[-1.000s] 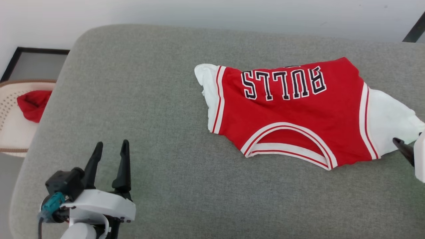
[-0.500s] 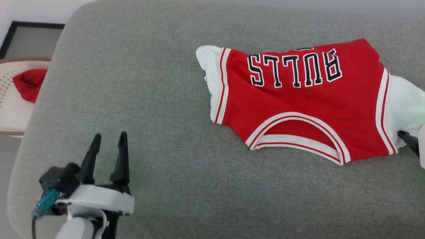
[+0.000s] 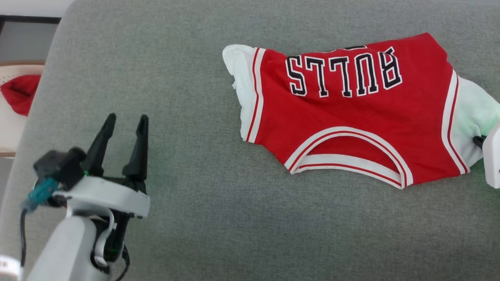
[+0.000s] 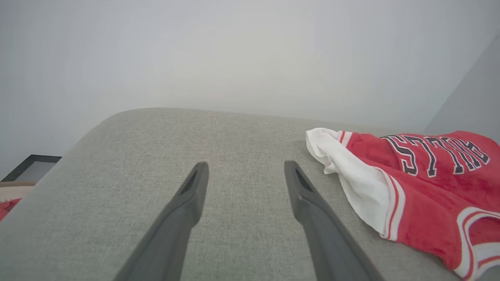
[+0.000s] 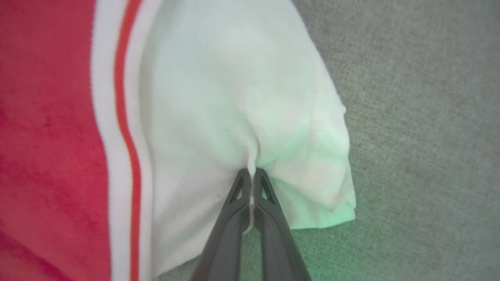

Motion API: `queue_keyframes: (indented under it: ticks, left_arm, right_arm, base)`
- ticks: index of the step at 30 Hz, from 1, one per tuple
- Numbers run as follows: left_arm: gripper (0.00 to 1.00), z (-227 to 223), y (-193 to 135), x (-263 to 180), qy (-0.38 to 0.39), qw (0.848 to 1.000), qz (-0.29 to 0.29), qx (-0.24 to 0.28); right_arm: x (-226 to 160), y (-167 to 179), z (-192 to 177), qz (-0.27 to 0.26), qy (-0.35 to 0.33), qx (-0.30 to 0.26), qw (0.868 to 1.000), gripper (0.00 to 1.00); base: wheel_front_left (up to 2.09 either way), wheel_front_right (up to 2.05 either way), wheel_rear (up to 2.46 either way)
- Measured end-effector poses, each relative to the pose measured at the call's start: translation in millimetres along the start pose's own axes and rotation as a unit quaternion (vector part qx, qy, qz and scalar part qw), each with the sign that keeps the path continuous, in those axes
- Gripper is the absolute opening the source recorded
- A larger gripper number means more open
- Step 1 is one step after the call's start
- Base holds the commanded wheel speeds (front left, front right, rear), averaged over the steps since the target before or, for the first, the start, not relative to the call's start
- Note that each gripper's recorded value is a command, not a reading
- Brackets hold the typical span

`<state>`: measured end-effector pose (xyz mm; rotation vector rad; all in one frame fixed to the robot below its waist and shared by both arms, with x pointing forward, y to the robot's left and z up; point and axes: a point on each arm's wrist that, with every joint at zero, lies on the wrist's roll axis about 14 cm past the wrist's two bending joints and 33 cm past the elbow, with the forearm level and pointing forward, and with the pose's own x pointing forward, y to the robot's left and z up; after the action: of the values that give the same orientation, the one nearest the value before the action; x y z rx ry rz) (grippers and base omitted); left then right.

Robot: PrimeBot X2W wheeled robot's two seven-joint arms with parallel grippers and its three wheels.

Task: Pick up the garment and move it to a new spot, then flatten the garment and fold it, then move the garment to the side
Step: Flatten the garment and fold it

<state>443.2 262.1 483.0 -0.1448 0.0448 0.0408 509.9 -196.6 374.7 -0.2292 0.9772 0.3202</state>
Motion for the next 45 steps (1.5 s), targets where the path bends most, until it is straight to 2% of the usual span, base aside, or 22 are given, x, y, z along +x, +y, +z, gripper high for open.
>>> queue_keyframes:
  ticks: [7, 13, 15, 20, 22, 24, 31, 42, 43, 45]
  left_arm:
    - [1.00, 6.4, -19.8, 28.1, 0.060, 0.995, -0.073, 0.018]
    - [1.00, 2.1, -41.4, 52.6, 0.157, 0.979, -0.127, 0.017]
    - [1.00, -9.8, -51.5, 56.5, 0.207, 0.968, -0.140, -0.001]
    - [1.00, -46.1, -87.6, 49.6, 0.338, 0.920, -0.193, -0.040]
    - [1.00, -56.1, -97.0, 46.4, 0.374, 0.902, -0.208, -0.049]
    - [1.00, -61.2, -105.5, 47.2, 0.392, 0.892, -0.218, -0.063]
    - [1.00, -76.7, -118.0, 57.0, 0.419, 0.876, -0.226, -0.080]
    - [1.00, -96.6, -126.0, 60.8, 0.441, 0.865, -0.228, -0.079]
    - [0.95, -97.5, -126.9, 61.1, 0.441, 0.864, -0.229, -0.080]
    - [0.13, -97.5, -129.2, 62.4, 0.437, 0.866, -0.232, -0.076]
  right_arm:
    - [0.3, 0.0, 0.7, 0.000, -0.013, 0.003, 1.000, 0.00]
    - [2.8, 0.8, 3.1, 0.001, -0.019, 0.006, 1.000, 0.00]
    - [4.6, 1.2, 4.0, 0.002, -0.020, 0.006, 1.000, 0.00]
    - [8.7, -0.3, 7.1, 0.002, -0.024, 0.006, 1.000, 0.00]
    - [10.5, -0.9, 7.6, 0.002, -0.023, 0.006, 1.000, 0.00]
    - [12.3, -1.2, 8.3, 0.003, -0.024, 0.005, 1.000, 0.00]
    - [16.3, -3.7, 8.7, 0.004, -0.024, 0.007, 1.000, 0.00]
    - [21.5, -3.4, 9.8, 0.006, -0.025, 0.006, 1.000, 0.00]
    - [21.8, -3.5, 10.6, 0.006, -0.027, 0.006, 1.000, 0.00]
    - [22.0, -3.5, 10.9, 0.006, -0.028, 0.007, 1.000, 0.00]
  base:
    - [0.00, 0.00, 0.00]
    - [0.00, 0.00, 0.00]
    - [0.00, 0.00, 0.00]
    - [0.00, 0.00, 0.00]
    - [0.00, 0.00, 0.00]
    - [0.00, 0.00, 0.00]
    - [0.00, 0.00, 0.00]
    - [0.00, 0.00, 0.00]
    - [0.00, 0.00, 0.00]
    - [0.00, 0.00, 0.00]
